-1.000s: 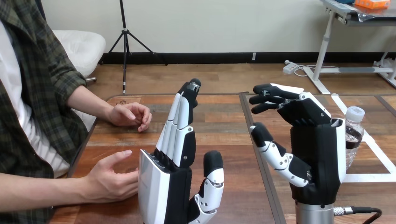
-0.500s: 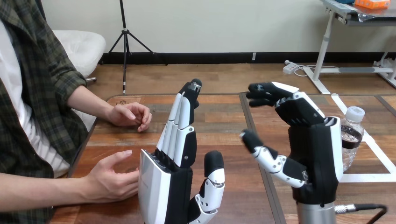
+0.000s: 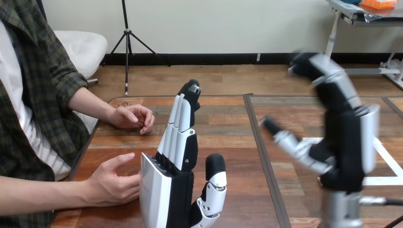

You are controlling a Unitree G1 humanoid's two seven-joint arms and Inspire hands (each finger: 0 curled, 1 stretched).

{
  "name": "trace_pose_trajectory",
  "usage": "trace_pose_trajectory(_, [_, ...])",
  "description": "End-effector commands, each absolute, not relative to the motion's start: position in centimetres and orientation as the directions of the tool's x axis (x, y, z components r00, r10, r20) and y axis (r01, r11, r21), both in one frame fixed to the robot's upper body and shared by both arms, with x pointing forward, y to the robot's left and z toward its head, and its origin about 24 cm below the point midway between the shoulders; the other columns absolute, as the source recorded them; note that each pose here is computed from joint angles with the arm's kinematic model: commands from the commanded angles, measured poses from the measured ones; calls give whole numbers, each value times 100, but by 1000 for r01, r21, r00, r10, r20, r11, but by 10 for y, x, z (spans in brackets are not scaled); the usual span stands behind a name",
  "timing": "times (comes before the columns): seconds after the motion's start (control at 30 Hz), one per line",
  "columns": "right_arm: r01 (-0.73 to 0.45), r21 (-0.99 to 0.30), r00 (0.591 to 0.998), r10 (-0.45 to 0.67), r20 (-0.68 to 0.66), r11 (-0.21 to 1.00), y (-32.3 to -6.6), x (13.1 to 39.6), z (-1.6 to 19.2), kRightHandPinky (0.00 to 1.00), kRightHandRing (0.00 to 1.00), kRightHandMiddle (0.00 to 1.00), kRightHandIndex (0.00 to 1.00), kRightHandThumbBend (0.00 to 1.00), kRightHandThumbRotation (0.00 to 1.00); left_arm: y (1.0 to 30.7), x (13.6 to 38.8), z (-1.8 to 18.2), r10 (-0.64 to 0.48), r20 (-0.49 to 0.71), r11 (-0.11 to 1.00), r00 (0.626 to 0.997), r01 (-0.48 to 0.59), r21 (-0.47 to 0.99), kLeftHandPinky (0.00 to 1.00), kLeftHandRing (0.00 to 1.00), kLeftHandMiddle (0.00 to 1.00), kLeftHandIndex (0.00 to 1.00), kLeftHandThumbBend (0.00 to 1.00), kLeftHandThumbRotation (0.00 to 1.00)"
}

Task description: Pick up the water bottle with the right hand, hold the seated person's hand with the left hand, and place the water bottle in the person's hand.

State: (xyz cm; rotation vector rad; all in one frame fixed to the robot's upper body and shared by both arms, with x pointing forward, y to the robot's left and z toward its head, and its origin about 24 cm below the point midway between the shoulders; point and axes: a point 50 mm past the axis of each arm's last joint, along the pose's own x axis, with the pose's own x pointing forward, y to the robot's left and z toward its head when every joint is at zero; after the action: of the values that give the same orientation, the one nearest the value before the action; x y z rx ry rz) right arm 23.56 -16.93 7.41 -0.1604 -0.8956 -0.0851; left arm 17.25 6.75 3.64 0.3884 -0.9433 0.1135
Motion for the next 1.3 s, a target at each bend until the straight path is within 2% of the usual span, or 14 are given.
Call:
trace_pose_trajectory(0.0, [211,-69,470,-39,882,975,-178,252,110,79,84,84,84,73,23,63,183,45,-85,835,937,544,-241,252,82,97,99,100,0,100])
trace_pose_trajectory(0.43, [326,-5,470,-157,869,945,-196,262,114,76,84,84,83,77,29,63,183,45,-88,834,935,544,-245,258,83,97,98,100,0,100])
trace_pose_trajectory(0.83, [383,21,522,-234,820,924,-210,271,107,77,85,85,83,79,32,64,183,44,-84,834,937,545,-242,252,83,95,97,100,0,100])
trace_pose_trajectory(1.27, [434,-20,585,-265,767,901,-225,280,97,81,87,85,83,81,34,65,183,45,-93,830,936,550,-236,261,83,96,98,100,0,100])
